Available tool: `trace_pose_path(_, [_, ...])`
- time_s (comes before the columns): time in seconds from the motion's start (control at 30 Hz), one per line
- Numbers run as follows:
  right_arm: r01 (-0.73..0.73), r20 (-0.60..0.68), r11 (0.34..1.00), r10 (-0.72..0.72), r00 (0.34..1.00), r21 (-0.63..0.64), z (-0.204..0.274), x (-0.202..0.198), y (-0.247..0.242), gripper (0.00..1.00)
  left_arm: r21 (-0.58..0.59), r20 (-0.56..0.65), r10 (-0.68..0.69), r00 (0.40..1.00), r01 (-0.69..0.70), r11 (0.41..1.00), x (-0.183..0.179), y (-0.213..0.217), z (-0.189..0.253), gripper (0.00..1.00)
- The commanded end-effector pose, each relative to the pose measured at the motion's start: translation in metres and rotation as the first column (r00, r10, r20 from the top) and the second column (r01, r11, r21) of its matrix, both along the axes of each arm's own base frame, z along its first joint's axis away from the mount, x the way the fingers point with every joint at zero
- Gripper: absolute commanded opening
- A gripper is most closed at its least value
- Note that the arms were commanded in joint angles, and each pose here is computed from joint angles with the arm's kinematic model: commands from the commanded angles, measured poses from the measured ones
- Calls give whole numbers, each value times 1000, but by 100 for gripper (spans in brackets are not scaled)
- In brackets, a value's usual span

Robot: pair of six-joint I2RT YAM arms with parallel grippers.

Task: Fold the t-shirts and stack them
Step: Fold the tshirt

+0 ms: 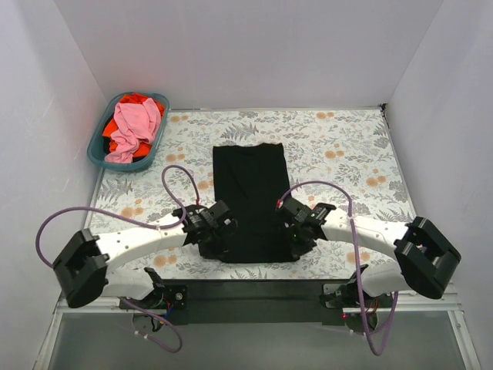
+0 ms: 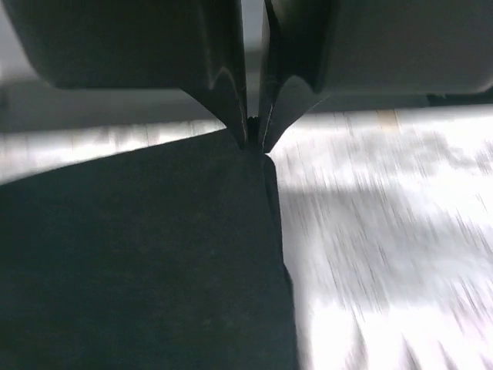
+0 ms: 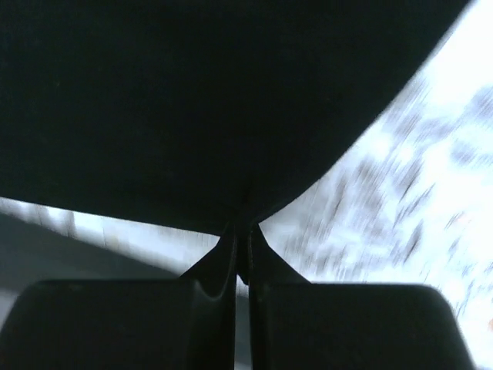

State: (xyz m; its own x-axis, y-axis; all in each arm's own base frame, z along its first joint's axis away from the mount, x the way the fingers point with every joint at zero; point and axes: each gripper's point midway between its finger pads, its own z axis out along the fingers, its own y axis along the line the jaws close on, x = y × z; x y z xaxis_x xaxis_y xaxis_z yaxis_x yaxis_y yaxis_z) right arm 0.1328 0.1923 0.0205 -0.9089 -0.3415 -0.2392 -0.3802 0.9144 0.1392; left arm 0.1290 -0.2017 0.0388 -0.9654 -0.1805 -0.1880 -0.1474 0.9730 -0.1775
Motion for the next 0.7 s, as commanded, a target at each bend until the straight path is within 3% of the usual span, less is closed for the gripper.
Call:
trace_pose_path(0.0, [-100, -288, 982, 51, 956, -159, 16, -87, -53, 1, -13, -185, 2, 983, -4, 1000, -65, 15, 31, 0])
trace_pose_path(0.1, [-102, -297, 985, 56, 953, -142, 42, -98, -57, 1, -56, -221, 23, 975, -36, 998, -91, 14, 58, 0])
trace_pose_path(0.17, [-80, -227, 991, 55, 972, -104, 63, -86, -48, 1, -87, -226, 19, 974, -40, 995, -101, 16, 71, 0])
trace_pose_path(0.23, [-66, -160, 988, 42, 986, -143, 78, -71, -53, 1, -126, -211, 24, 977, -51, 991, -99, 12, 83, 0])
trace_pose_path(0.37, [-63, -82, 989, 52, 995, -136, 104, -38, -34, 1, -109, -41, 78, 996, -82, 991, -57, 10, 108, 0])
trace_pose_path(0.67, [-78, 60, 990, 86, 995, -121, 147, 38, -8, 1, -151, 147, 163, 976, -141, 978, 31, 15, 135, 0])
